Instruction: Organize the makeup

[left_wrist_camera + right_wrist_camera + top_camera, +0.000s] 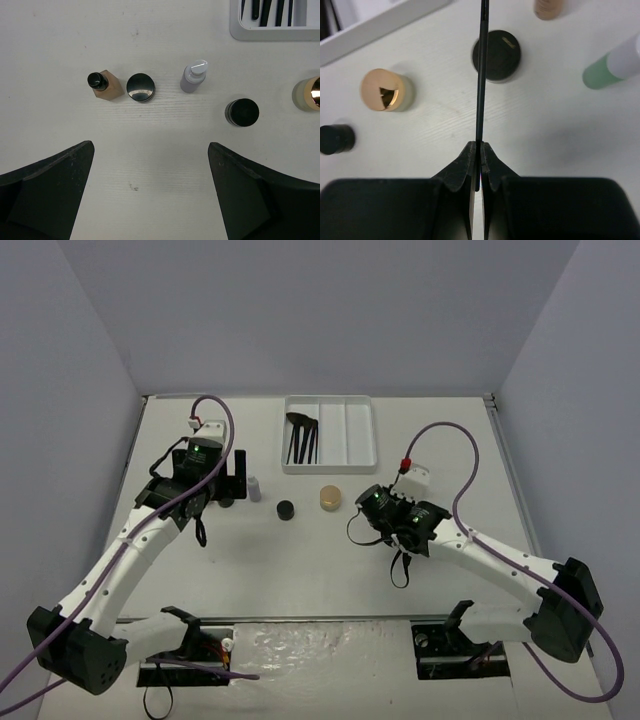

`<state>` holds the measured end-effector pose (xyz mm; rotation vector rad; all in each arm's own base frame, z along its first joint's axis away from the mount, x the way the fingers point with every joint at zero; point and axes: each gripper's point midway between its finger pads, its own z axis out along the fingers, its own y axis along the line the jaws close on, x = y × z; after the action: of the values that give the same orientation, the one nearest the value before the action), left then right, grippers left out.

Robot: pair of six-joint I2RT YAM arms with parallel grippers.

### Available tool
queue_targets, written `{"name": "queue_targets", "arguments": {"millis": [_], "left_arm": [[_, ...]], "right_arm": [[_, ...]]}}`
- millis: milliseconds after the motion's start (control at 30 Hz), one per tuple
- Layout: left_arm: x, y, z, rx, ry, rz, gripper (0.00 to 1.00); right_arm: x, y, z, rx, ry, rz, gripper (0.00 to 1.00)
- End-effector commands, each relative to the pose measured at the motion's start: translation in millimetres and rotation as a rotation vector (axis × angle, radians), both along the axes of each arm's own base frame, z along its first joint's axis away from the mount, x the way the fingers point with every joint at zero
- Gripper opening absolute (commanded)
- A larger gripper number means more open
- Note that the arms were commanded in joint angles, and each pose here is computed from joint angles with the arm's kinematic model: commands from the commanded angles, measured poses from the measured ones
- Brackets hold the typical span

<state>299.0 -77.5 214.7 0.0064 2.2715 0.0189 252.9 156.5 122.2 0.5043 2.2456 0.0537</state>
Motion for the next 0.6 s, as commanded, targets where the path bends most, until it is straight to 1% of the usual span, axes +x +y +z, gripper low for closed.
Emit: {"name": "queue_targets", "arguments": {"millis": [0, 133, 267, 333, 400, 467, 567], "left_arm": [[16, 1, 34, -0.03, -0.101, 0.033, 0.97], [9, 7, 32, -0.015, -0.095, 0.044, 0.97], [-2, 16, 32, -0.008, -0.091, 0.056, 0.97], [-9, 17, 34, -0.022, -0.1, 0.053, 0.97], [-18, 21, 30, -0.033, -0.103, 0.058, 0.97], [-25, 21, 25, -0.045, -0.099, 0.054, 0.97], [-35, 24, 17, -0.05, -0.091, 0.055, 0.97]], "right_arm": [[30, 35, 65, -0.041, -0.128, 0.161, 0.0], [67, 86, 92, 0.014, -0.19, 0.324, 0.0], [111, 125, 102, 0.043, -0.244, 0.413, 0.0], [137, 135, 86, 0.04, -0.224, 0.439, 0.0], [165, 151, 94, 0.063, -0.257, 0.458, 0.0], [191, 161, 78, 0.051, -0.261, 0.455, 0.0], [221, 180, 69, 0.068, -0.281, 0.479, 0.0]]}}
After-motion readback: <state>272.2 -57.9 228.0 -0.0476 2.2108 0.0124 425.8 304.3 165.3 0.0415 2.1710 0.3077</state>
